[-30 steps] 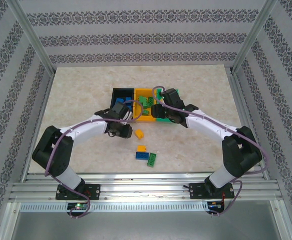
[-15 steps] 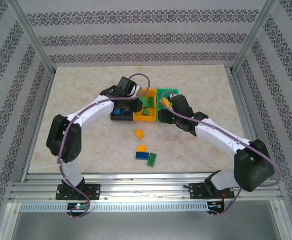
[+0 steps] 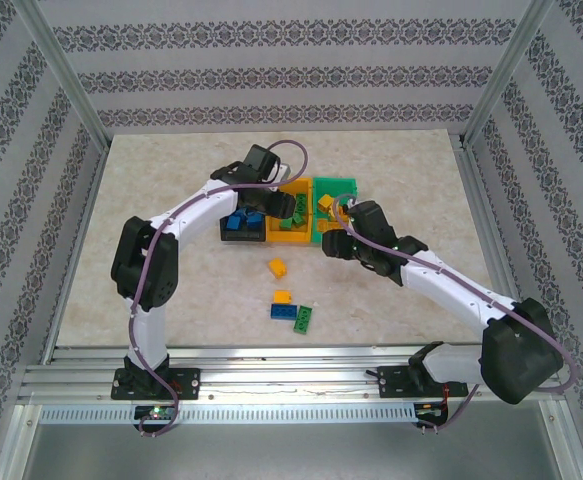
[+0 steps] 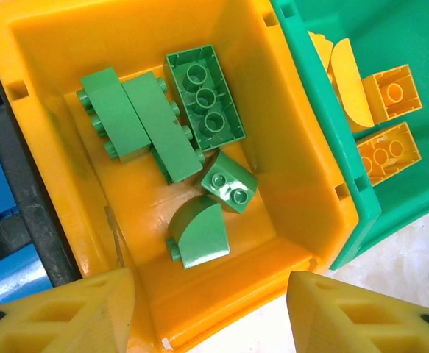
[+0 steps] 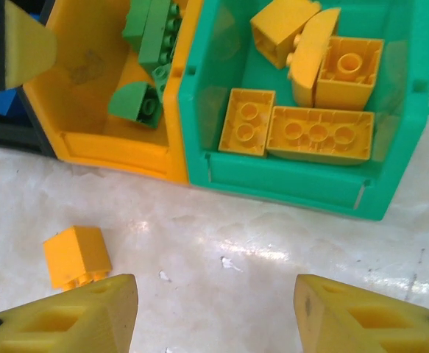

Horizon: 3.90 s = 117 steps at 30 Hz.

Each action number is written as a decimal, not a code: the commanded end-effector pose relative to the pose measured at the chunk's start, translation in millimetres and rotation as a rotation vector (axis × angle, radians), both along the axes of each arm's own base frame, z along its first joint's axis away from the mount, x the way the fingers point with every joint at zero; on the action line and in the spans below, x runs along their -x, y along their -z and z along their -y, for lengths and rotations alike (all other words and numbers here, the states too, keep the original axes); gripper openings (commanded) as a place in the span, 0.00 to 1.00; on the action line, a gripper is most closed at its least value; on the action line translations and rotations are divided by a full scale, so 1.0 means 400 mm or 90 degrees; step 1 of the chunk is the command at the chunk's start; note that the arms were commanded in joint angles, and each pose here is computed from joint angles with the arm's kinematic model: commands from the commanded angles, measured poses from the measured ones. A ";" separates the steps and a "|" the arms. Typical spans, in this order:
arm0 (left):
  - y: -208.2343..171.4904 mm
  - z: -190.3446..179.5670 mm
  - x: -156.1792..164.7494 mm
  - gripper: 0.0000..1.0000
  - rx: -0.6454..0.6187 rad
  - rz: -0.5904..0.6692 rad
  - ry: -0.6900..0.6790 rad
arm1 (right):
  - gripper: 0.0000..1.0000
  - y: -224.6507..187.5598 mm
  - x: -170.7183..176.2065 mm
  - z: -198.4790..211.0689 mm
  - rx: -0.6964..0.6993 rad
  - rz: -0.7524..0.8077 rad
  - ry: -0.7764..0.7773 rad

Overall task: Sort the legos into containers by color
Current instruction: Place the lego in the container, then pick up the lego from the bottom-center of the table, then place the lego in the container.

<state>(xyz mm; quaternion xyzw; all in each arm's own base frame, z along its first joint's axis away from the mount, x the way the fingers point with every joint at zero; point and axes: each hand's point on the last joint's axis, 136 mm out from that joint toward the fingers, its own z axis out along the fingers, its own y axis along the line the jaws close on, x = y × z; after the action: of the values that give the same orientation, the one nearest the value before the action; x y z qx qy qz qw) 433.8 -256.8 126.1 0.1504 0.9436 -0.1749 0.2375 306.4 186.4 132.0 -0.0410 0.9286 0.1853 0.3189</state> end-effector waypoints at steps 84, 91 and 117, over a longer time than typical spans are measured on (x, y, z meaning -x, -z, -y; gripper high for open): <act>0.029 -0.409 0.197 0.58 0.149 -0.001 -0.295 | 0.39 -0.080 -0.085 -0.486 -0.118 -0.044 -0.310; 0.017 -0.411 0.224 0.59 0.148 -0.003 -0.280 | 0.43 -0.045 -0.300 -0.534 -0.100 -0.042 -0.200; 0.038 -0.260 0.250 0.59 0.266 -0.023 -0.149 | 0.58 0.010 -0.078 -0.269 -0.002 -0.056 -0.137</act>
<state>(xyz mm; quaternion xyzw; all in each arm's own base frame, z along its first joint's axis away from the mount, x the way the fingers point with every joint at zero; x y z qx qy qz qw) 326.9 -139.5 104.6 -0.0321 0.9120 -0.3212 0.2531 348.8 307.6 128.7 -0.1405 0.9274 0.2391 0.2509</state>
